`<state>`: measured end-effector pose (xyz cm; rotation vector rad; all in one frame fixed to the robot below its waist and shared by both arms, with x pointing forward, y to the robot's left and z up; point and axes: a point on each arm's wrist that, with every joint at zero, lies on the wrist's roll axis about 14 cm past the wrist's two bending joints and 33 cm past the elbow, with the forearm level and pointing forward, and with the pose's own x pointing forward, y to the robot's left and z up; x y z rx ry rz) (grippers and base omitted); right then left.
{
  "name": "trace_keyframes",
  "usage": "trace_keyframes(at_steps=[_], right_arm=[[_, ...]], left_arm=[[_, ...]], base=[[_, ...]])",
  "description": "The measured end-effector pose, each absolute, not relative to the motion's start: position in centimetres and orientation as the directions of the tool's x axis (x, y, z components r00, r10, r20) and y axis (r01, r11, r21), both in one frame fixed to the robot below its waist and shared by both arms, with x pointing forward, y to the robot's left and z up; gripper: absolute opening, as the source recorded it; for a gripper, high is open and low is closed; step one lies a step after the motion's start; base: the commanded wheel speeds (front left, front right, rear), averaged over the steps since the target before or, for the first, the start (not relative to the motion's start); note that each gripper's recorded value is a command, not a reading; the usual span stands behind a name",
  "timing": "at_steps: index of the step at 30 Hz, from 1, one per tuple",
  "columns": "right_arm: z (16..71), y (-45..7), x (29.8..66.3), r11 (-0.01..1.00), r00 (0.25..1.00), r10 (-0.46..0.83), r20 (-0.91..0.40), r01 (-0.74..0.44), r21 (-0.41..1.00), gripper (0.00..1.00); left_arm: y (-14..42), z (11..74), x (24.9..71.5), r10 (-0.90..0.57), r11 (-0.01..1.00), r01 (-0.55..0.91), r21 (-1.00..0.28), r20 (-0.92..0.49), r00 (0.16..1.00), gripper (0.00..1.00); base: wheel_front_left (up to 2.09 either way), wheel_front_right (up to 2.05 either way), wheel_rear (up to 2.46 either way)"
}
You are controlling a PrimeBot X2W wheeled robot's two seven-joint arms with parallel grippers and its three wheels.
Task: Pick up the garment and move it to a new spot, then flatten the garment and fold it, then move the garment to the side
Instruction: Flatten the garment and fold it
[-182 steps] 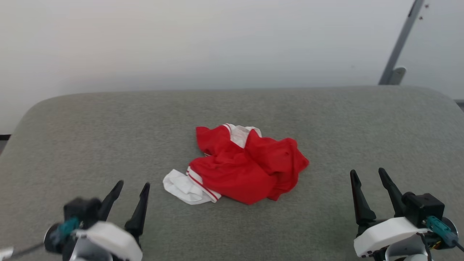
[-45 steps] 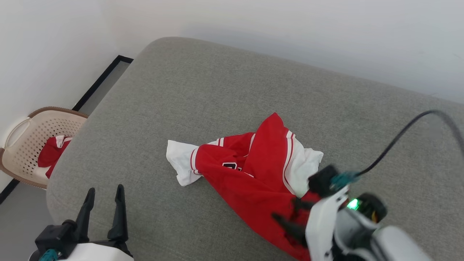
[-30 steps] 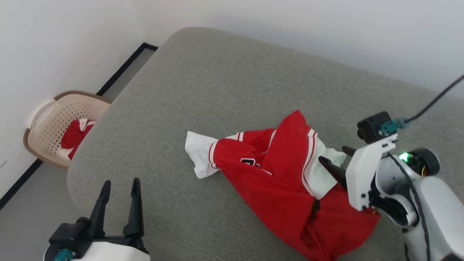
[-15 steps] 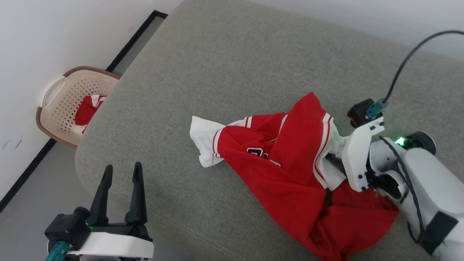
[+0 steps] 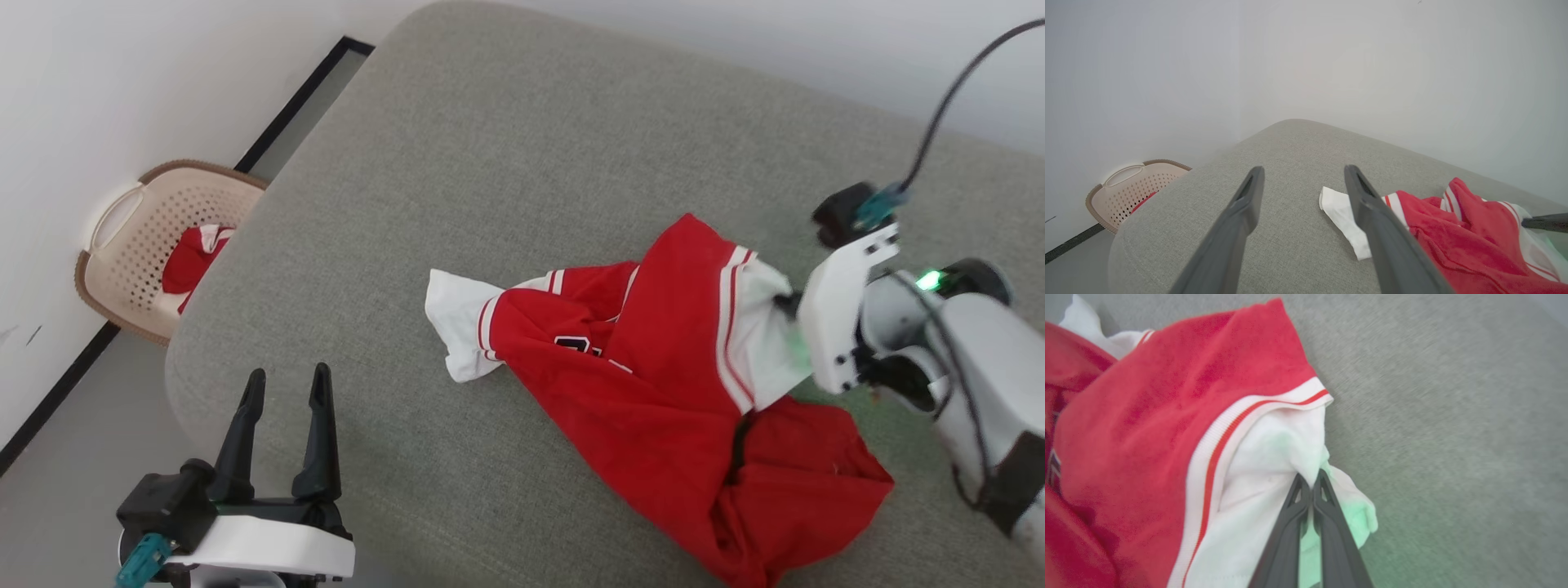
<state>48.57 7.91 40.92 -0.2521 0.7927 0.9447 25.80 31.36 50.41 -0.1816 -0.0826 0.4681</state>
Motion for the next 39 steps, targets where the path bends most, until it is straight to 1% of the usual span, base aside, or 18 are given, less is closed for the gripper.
trace_keyframes(at_steps=[7,13,16,19,22,28,29,30,31,32,33,36,39], right_arm=[[45.2,4.5,51.1,0.641,0.455,0.621,-0.638,-0.763,0.080,0.00],[47.2,-1.7,53.1,0.734,0.561,0.544,-0.624,-0.679,0.029,0.00],[47.2,-5.2,53.3,0.777,0.589,0.487,-0.645,-0.629,0.012,0.00],[46.2,-8.8,53.0,0.819,0.598,0.420,-0.682,-0.573,0.002,0.00],[44.5,-11.5,52.4,0.855,0.591,0.368,-0.718,-0.518,0.012,0.00],[39.9,-13.5,50.3,0.904,0.542,0.323,-0.776,-0.419,0.084,0.00],[39.3,-13.6,50.0,0.909,0.533,0.317,-0.784,-0.408,0.091,0.06],[38.9,-13.6,49.7,0.912,0.532,0.315,-0.786,-0.399,0.095,0.40],[38.7,-13.5,49.7,0.916,0.537,0.314,-0.783,-0.387,0.102,0.89],[38.6,-13.5,49.6,0.919,0.536,0.311,-0.785,-0.380,0.105,0.89],[38.5,-13.5,49.5,0.921,0.536,0.306,-0.787,-0.376,0.103,1.00],[38.7,-13.2,49.3,0.923,0.543,0.309,-0.781,-0.371,0.107,1.00],[39.6,-13.2,49.2,0.922,0.567,0.311,-0.763,-0.375,0.097,1.00]], left_arm=[[30.9,50.7,26.2,0.428,0.894,-0.413,-0.177,0.057,0.902,1.00],[29.9,51.0,27.8,0.377,0.915,-0.360,-0.180,0.072,0.923,1.00],[29.3,51.0,28.5,0.353,0.925,-0.335,-0.183,0.076,0.933,1.00],[28.7,50.9,29.1,0.330,0.932,-0.312,-0.185,0.075,0.941,1.00],[28.3,50.8,29.6,0.316,0.936,-0.300,-0.185,0.069,0.946,1.00],[27.9,50.5,30.4,0.293,0.944,-0.278,-0.175,0.061,0.954,1.00],[27.8,50.5,30.5,0.288,0.946,-0.274,-0.173,0.058,0.956,1.00],[27.7,50.4,30.6,0.281,0.948,-0.268,-0.169,0.055,0.958,1.00],[27.6,50.4,30.8,0.275,0.950,-0.262,-0.169,0.057,0.960,1.00],[27.6,50.5,31.1,0.267,0.953,-0.254,-0.165,0.060,0.962,1.00],[27.4,50.5,31.3,0.256,0.957,-0.244,-0.159,0.060,0.965,1.00],[27.1,50.6,31.8,0.224,0.966,-0.213,-0.148,0.061,0.973,1.00],[26.4,50.8,32.7,0.162,0.979,-0.153,-0.133,0.064,0.985,1.00]], base=[[0.00,0.00,0.00],[0.00,0.00,0.00],[0.00,0.00,0.00],[0.00,0.00,0.00],[0.00,0.00,0.00],[0.00,0.00,0.00],[0.00,0.00,0.00],[0.00,0.00,0.00],[0.00,0.00,0.00],[0.00,0.00,0.00],[0.00,0.00,0.00],[0.00,0.00,0.00],[0.00,0.00,0.00]])
